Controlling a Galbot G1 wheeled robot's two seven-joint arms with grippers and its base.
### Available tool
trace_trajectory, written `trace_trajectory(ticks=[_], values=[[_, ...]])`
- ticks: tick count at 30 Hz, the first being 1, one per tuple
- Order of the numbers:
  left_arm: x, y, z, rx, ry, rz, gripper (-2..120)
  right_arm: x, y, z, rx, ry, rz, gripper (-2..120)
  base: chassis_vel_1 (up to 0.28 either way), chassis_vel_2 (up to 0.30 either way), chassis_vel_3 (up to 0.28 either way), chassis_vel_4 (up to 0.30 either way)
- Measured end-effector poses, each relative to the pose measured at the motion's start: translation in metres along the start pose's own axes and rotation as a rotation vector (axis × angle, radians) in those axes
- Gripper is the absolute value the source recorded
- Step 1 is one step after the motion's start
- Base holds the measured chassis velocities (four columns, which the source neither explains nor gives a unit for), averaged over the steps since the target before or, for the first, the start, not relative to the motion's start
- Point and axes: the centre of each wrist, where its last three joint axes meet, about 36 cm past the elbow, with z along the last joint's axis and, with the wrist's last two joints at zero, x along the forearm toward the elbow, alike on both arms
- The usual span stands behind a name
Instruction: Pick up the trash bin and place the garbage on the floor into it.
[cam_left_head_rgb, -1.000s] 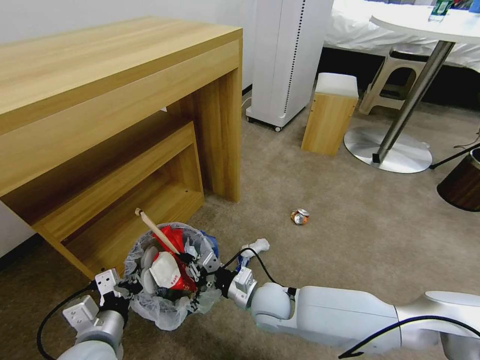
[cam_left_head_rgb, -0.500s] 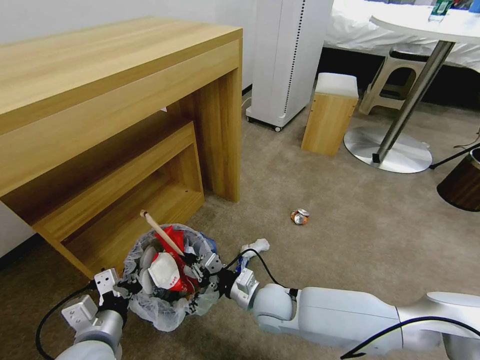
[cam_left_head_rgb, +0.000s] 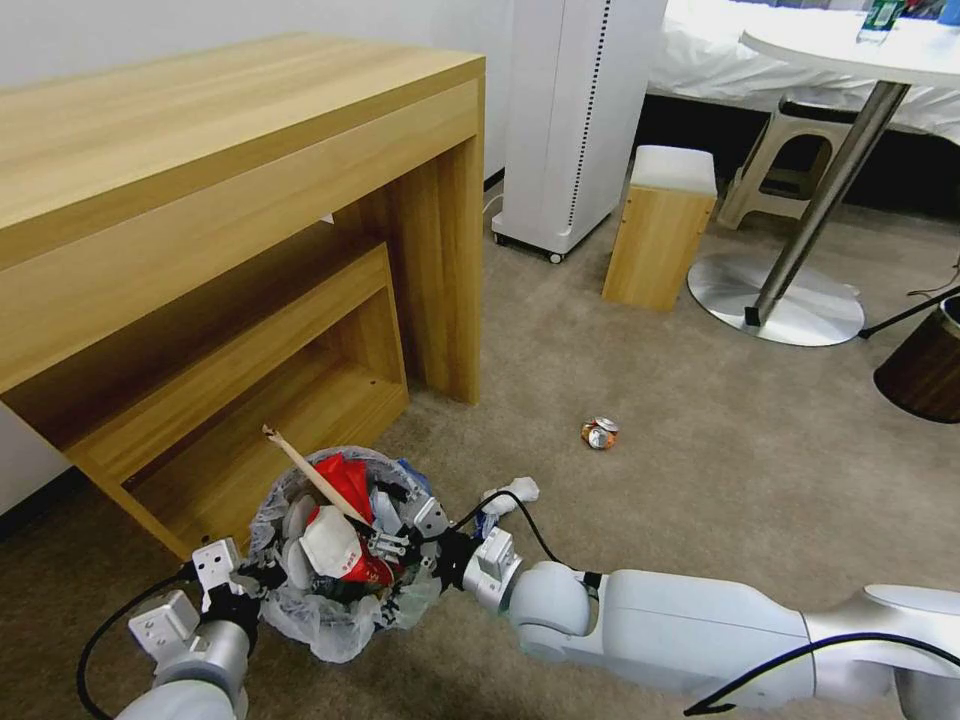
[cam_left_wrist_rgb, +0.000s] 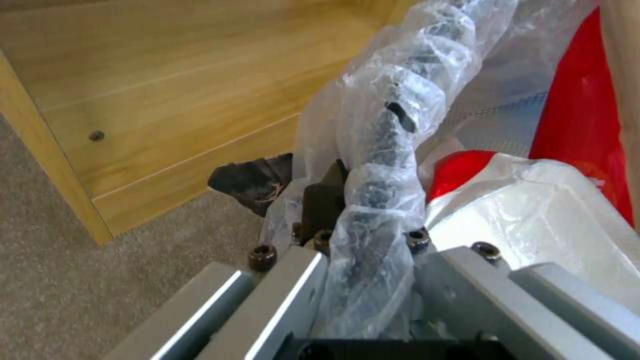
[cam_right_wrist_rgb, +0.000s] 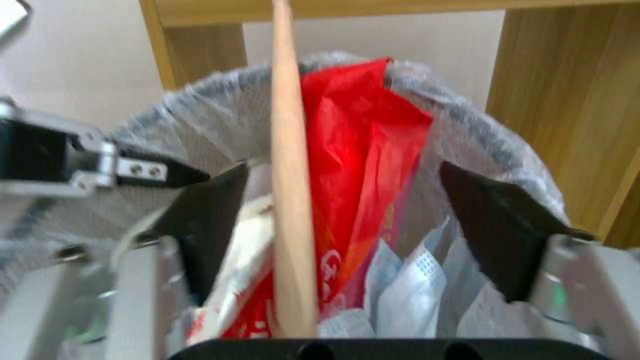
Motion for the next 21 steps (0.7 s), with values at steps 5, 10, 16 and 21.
trace_trajectory(ticks=[5, 10, 16, 21], values=[[0.000, 0.000, 0.000, 0.000, -0.001, 0.000, 0, 0.003, 0.001, -0.001, -0.005, -0.001, 0.001, 96, 0.000, 0.000, 0.000, 0.000], [0.000, 0.000, 0.001, 0.001, 0.001, -0.002, 0, 0.003, 0.005, -0.010, -0.037, -0.025, 0.020, 97, 0.000, 0.000, 0.000, 0.000], [0.000, 0.001, 0.002, -0.002, 0.001, -0.005, 0, -0.006, -0.020, -0.058, -0.207, -0.090, 0.252, 98, 0.000, 0.000, 0.000, 0.000], [-0.001, 0.002, 0.001, -0.003, 0.000, -0.003, 0, 0.008, -0.063, -0.092, -0.356, -0.055, 0.545, 100, 0.000, 0.000, 0.000, 0.000]])
